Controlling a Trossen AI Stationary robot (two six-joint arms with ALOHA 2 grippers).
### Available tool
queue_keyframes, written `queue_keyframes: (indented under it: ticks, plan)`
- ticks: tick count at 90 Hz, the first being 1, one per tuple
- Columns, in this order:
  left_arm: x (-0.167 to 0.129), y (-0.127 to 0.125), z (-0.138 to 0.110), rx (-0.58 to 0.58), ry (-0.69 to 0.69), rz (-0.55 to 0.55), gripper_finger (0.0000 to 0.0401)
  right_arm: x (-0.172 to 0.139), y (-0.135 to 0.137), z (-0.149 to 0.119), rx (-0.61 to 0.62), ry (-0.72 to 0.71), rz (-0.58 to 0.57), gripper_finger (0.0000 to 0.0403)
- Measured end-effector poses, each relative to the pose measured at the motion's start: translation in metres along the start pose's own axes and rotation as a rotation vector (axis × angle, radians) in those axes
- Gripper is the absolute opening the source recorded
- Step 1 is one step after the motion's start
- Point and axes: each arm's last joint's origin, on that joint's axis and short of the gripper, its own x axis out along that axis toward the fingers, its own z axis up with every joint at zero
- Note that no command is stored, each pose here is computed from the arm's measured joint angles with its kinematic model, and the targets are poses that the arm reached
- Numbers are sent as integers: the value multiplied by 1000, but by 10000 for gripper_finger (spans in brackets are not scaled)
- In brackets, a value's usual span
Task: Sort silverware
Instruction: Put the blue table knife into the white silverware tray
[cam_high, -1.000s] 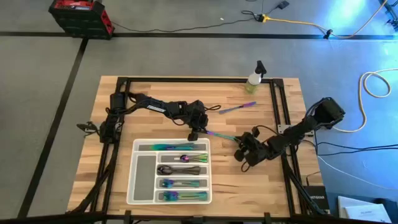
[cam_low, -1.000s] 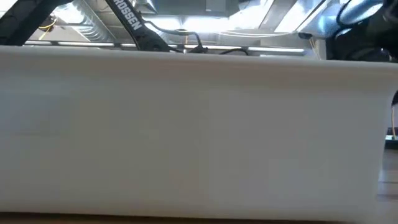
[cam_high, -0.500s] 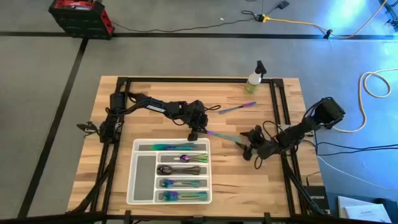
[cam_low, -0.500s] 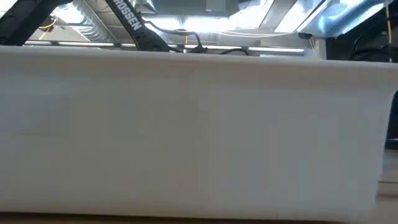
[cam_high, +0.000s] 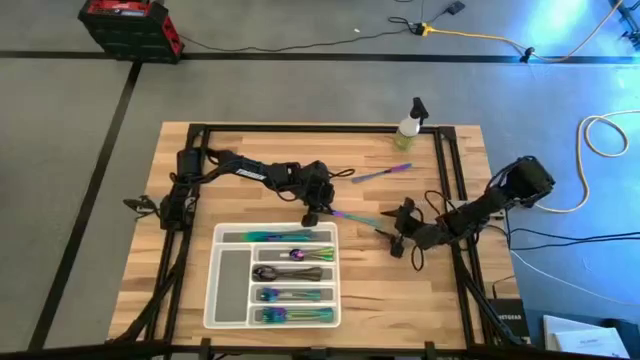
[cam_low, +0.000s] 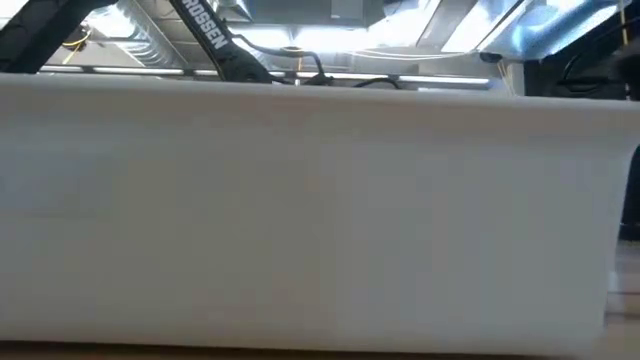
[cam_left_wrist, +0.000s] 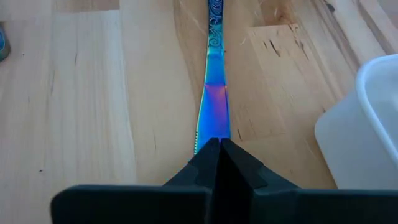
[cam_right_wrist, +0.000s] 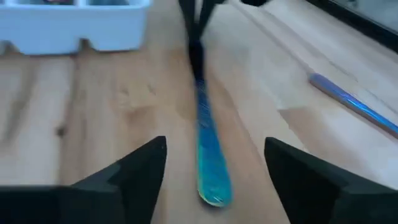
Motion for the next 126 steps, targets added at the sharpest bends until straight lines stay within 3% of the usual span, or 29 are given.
queue_keyframes:
  ticks: [20,40,53,76,107,126]
  plan:
    - [0,0,0,-4,-2,0,0,7,-7,12,54,-50,138,227]
    - [0,0,0,-19,-3,3,0,16,-21,17,41,-56,135,225]
    - [0,0,1,-20,-6,3,0,20,-29,23,60,-88,215,225]
    - [0,0,1,-21,-7,3,0,22,-33,25,52,-97,254,225]
    - [-2,3,-5,-33,37,1,0,26,-41,34,105,-158,210,225]
    - [-6,7,-14,-84,111,-20,0,43,-37,46,104,-66,118,225]
